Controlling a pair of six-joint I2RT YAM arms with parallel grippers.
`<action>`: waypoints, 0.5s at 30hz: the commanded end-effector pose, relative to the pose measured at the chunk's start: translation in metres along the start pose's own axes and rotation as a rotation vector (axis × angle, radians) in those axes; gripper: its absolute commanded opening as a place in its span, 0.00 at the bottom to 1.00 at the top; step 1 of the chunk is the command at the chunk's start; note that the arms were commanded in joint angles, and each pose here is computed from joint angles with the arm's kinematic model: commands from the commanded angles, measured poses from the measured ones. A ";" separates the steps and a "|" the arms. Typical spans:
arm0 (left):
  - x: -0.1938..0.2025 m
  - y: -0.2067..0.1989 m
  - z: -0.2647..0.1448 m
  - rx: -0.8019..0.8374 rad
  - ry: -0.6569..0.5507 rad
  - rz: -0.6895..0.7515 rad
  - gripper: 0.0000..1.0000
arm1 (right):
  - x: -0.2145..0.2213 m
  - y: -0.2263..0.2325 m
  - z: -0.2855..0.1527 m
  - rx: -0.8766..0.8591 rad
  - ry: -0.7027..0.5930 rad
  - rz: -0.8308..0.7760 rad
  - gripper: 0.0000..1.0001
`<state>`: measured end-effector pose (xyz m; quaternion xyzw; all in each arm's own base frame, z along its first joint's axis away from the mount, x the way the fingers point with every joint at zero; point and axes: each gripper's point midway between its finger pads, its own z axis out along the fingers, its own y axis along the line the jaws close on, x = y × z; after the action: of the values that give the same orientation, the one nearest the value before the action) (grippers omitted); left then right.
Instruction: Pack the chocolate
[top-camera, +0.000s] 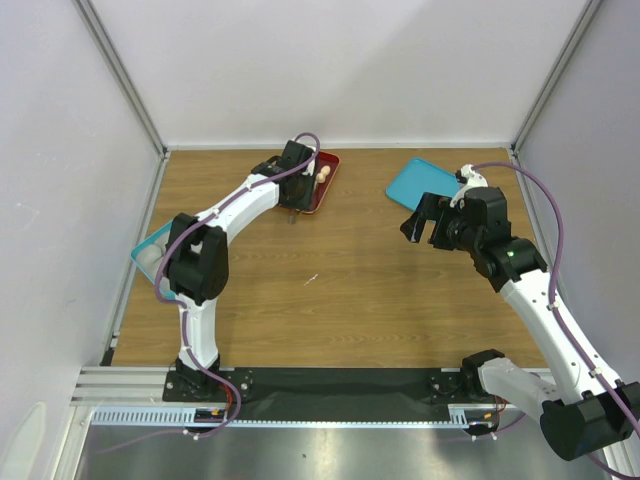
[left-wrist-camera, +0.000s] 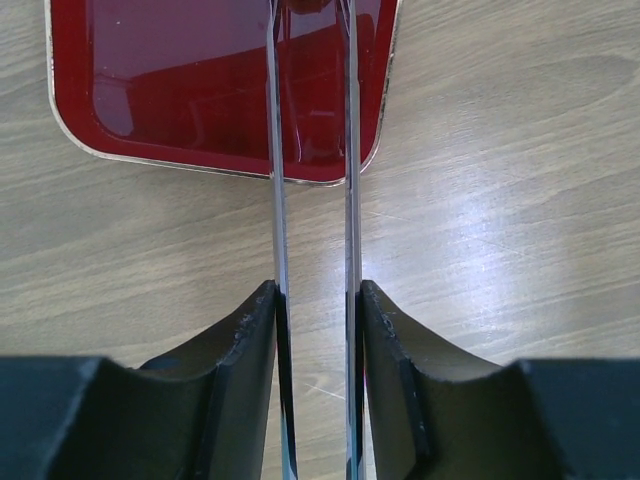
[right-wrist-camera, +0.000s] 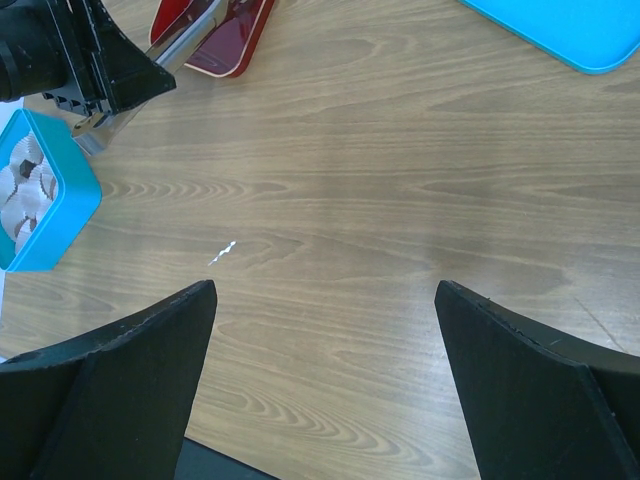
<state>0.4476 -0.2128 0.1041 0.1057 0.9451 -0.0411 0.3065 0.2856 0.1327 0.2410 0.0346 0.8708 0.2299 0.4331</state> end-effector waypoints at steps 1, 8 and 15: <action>-0.025 -0.001 -0.013 -0.012 -0.070 0.004 0.41 | -0.018 0.008 -0.005 -0.014 -0.053 -0.022 0.99; -0.036 0.001 -0.042 -0.005 -0.112 -0.013 0.36 | -0.020 0.010 -0.007 -0.022 -0.058 -0.017 0.99; -0.042 0.012 -0.091 -0.025 -0.163 -0.039 0.34 | -0.019 0.014 -0.009 -0.045 -0.058 -0.004 0.99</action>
<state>0.4363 -0.2024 0.1301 0.1007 0.9438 -0.0317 0.3131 0.2855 0.1331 0.2411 0.0348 0.8707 0.2310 0.4328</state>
